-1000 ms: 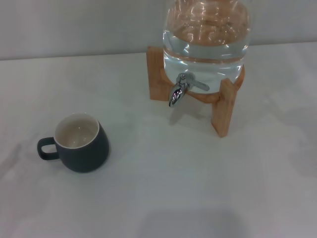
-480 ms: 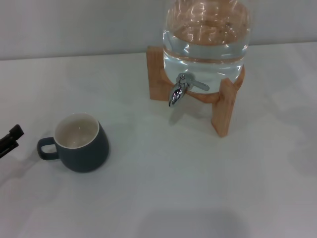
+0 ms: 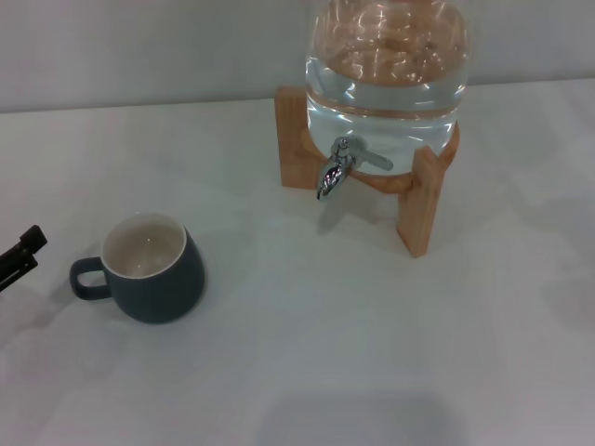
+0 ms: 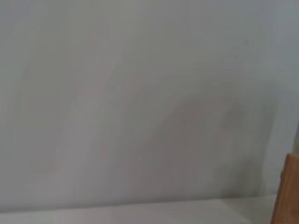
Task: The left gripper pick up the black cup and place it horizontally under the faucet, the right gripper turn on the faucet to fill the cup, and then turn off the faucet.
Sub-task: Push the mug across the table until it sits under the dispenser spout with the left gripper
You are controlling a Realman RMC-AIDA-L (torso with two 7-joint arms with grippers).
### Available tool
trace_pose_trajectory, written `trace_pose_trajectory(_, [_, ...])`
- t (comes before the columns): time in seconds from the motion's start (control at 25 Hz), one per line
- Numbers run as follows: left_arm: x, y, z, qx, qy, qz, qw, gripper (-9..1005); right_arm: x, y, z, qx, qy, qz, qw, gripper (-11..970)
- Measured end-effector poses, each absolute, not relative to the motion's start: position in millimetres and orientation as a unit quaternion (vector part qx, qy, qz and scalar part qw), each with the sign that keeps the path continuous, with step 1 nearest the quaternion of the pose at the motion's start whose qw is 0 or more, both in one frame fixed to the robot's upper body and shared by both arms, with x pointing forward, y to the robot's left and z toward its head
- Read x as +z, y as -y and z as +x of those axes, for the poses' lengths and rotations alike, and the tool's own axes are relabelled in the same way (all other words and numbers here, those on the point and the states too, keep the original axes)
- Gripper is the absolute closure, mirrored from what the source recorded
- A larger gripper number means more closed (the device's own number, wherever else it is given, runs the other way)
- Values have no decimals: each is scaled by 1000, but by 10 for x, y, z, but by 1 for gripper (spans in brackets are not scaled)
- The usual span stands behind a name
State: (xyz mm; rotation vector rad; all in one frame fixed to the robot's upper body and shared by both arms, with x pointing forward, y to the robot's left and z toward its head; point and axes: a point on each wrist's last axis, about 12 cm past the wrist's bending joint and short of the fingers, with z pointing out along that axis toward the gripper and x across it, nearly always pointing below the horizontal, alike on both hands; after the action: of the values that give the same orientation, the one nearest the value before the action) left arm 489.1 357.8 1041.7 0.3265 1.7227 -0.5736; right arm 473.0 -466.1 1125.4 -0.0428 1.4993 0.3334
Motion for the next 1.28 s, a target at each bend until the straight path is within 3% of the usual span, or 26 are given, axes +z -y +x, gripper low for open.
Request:
trace_pose_trajectory(0.52, [10245, -3355, 4677, -199, -690, 153, 679, 106, 11241, 4659, 4750, 150, -679, -15, 718, 116])
trace_pose_trajectory(1.28, [10120, -3209, 4722, -175, -703, 149, 673, 104, 11230, 4684, 4755, 145, -682, -10, 717, 116])
